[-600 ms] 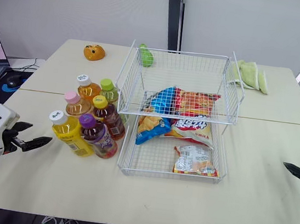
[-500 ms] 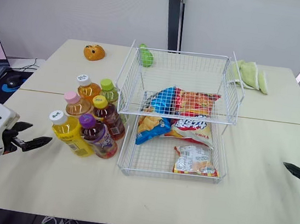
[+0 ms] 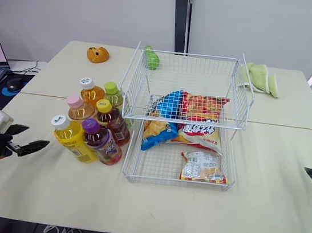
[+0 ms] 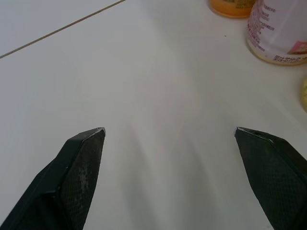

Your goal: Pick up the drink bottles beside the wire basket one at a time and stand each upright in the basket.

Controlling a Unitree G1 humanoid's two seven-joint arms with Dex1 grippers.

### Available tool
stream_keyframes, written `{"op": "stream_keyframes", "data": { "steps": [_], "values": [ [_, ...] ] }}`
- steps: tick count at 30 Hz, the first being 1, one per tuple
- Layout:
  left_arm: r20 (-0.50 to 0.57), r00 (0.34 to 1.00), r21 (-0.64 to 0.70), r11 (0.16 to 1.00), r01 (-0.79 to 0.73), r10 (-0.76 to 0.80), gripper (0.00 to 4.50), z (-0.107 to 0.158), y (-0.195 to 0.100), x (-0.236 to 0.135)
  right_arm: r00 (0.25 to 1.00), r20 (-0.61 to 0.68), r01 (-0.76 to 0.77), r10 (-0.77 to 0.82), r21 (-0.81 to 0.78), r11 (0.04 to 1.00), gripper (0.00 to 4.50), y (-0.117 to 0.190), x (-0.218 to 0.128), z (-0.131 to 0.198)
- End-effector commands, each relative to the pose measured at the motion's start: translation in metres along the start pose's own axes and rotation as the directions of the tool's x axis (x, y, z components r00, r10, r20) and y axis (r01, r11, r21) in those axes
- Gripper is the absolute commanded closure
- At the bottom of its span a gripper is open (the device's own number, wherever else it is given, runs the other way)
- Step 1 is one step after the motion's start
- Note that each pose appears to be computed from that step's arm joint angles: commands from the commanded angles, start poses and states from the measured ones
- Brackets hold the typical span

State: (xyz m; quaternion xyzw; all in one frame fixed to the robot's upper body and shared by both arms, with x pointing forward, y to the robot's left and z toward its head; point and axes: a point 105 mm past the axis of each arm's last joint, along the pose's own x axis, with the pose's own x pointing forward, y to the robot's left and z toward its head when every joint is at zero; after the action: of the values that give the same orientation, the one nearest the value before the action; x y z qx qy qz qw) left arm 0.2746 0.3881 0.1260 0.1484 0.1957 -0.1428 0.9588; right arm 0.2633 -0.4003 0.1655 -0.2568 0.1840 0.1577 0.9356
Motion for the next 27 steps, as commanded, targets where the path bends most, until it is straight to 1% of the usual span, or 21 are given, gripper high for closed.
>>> {"op": "stream_keyframes", "data": {
  "steps": [1,10,17,20,24,27],
  "values": [
    [0.046,0.999,0.011,1.000,-0.011,0.010,0.03,0.016,0.008,-0.012,0.998,0.059,-0.011,0.012,-0.017,1.000,0.00,0.001,-0.010,0.019],
    [0.112,0.994,-0.027,1.000,0.005,-0.002,0.03,0.027,0.005,-0.011,0.998,0.054,0.010,-0.009,-0.007,1.000,0.00,0.004,-0.008,0.014],
    [0.129,0.992,-0.052,0.999,0.012,-0.005,0.03,0.026,-0.002,-0.015,0.997,0.076,0.022,-0.021,-0.018,1.000,0.00,0.005,-0.005,0.011],
    [0.144,0.989,-0.053,0.999,-0.008,0.015,0.03,0.027,-0.002,-0.017,0.993,0.113,0.032,-0.031,-0.009,0.999,0.00,0.004,-0.004,0.014],
    [0.142,0.990,-0.069,0.998,-0.004,0.014,0.03,0.027,-0.003,-0.020,0.978,0.201,0.059,-0.055,-0.012,0.998,0.00,-0.001,-0.006,0.030],
    [0.139,0.990,-0.071,0.997,-0.016,0.026,0.03,0.025,-0.002,-0.023,0.967,0.251,0.064,-0.045,-0.068,0.996,0.00,-0.001,-0.012,0.044]
  ]
}}
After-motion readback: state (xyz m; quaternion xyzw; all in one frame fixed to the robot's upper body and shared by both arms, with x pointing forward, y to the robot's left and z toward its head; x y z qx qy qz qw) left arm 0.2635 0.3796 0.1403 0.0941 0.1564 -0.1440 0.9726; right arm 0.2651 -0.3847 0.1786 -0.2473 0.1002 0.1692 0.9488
